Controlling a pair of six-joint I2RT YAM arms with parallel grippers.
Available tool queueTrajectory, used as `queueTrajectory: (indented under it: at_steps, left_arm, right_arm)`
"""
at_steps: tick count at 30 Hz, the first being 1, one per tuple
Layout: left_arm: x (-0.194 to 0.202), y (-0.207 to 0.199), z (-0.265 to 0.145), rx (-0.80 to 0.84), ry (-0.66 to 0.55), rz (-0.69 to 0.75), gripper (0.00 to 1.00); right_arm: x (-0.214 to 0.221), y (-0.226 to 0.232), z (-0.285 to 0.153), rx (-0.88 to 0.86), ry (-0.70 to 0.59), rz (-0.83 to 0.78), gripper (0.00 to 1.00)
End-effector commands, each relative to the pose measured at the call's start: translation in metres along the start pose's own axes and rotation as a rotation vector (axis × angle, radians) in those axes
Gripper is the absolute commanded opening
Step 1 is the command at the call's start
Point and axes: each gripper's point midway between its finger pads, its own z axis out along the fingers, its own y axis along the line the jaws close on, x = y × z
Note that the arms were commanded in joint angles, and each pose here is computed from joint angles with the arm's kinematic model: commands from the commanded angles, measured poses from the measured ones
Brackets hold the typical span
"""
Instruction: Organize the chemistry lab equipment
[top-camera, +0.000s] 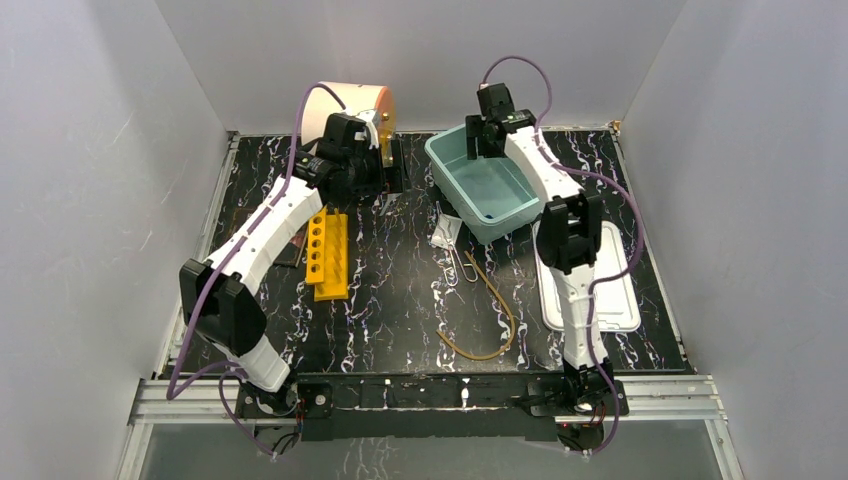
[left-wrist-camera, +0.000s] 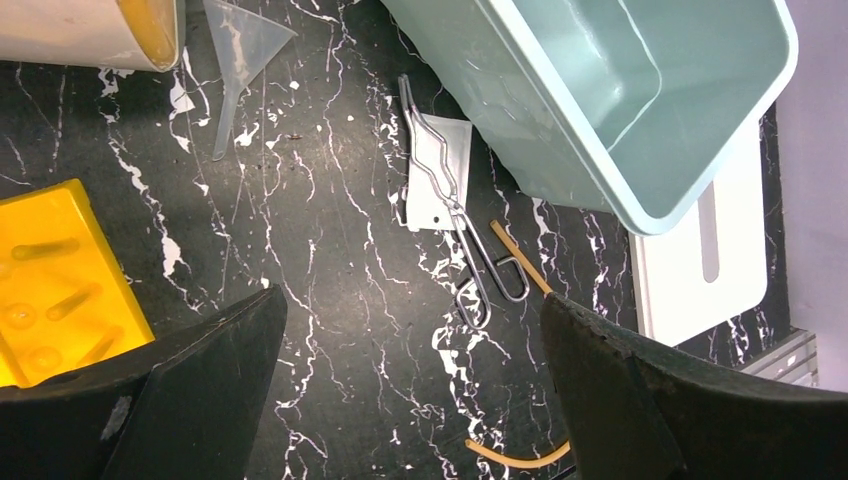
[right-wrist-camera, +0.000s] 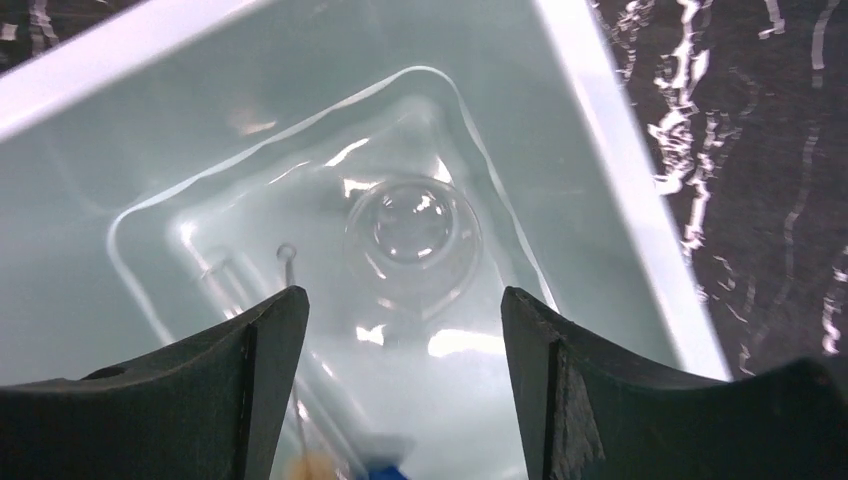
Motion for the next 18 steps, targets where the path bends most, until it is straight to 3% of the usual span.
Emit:
queueTrajectory:
  at_steps: [1, 8, 14, 18]
  left_arm:
    - [-0.015, -0.002, -0.033, -0.010, -0.075, 0.061, 0.98]
    - [-0.017, 0.013, -0.039, -0.088, -0.102, 0.071, 0.98]
    - [-0.016, 0.009, -0.036, -0.065, -0.093, 0.080, 0.98]
    - [-0.009, 0.005, -0.030, -0.034, -0.068, 0.048, 0.98]
  right_arm:
    - [-0.050, -0.010, -0.095, -0.022, -0.161, 0.043, 0.78]
    - [-0.024, -0.029, -0.163, -0.017, -0.163, 0.040, 0.77]
    - [0.030, 0.000, -0.223, -0.272, -0.144, -0.083, 0.77]
    - [0.061, 0.018, -0.260, -0.345, -0.187, -0.158, 0.78]
